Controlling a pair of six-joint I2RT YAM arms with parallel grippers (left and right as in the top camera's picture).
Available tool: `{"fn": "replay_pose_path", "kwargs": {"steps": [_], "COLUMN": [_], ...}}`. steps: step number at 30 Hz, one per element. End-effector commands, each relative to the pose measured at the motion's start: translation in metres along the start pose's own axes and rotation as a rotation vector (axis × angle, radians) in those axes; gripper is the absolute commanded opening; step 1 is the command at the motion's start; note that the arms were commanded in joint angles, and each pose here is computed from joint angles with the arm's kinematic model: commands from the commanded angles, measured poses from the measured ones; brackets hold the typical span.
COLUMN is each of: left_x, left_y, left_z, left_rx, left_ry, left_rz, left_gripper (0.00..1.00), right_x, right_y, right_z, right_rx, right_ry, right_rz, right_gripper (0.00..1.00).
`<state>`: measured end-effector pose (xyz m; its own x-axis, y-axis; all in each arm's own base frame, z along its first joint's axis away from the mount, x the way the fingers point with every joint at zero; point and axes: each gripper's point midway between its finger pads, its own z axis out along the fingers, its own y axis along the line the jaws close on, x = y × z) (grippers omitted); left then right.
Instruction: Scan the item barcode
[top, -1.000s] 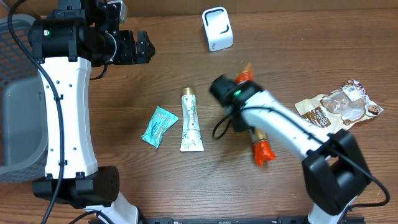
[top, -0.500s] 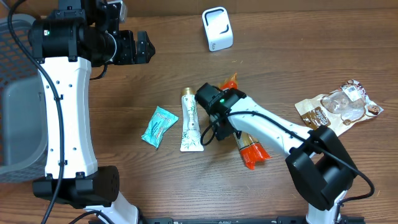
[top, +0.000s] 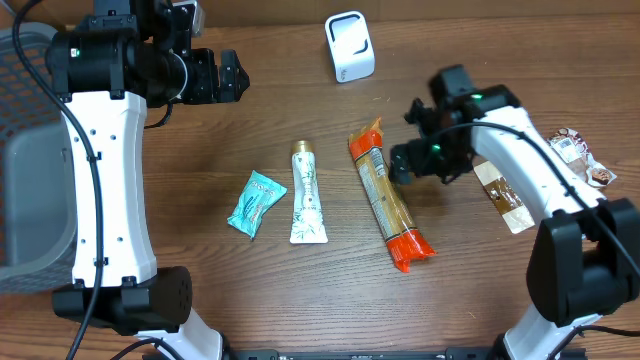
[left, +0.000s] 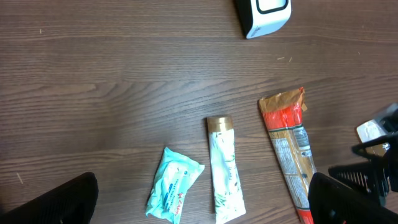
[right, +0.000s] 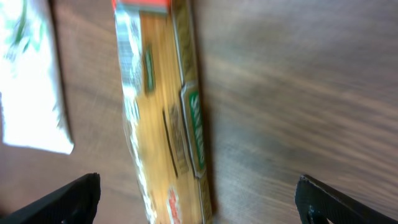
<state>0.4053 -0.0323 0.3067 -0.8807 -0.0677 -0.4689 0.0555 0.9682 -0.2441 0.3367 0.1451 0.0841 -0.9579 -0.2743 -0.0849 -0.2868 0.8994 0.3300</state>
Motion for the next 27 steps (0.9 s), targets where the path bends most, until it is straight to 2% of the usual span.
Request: {"fn": "replay_pose_path", "kwargs": {"steps": [1, 7, 15, 19, 24, 27], "left_x": [-0.001, -0.001, -0.001, -0.001, -0.001, -0.001], "left_y": [0.0, 0.0, 0.0, 0.0, 0.0, 0.0], "left_z": [0.0, 0.0, 0.0, 0.0, 0.0, 0.0], "left_rx": [-0.002, -0.002, -0.002, -0.002, -0.002, -0.002], "left_ry": [-0.001, -0.001, -0.001, -0.001, -0.001, -0.001], "left_rz": [0.023, 0.023, 0.023, 0.023, 0.023, 0.023], "left_gripper": [0.99, 0.99, 0.99, 0.99, 1.0, 1.0], "right_x": [0.022, 0.043, 0.06, 0.067, 0.072, 0.072], "right_y": [0.021, 0.016, 0.032, 0.038, 0.045, 0.046], "right_z": [0.012, 0.046, 0.071, 0.086, 0.095, 0.095], "right_rx": [-0.205, -0.216, -0.318, -0.317, -0.318, -0.318], "right_ry": [0.025, 0.048, 0.041, 0.045, 0.046, 0.046], "right_rz": [-0.111, -0.109, -0.107, -0.081, -0.083, -0.083], "right_gripper": [1.0, 1.0, 0.99, 0.88, 0.64, 0.47]}}
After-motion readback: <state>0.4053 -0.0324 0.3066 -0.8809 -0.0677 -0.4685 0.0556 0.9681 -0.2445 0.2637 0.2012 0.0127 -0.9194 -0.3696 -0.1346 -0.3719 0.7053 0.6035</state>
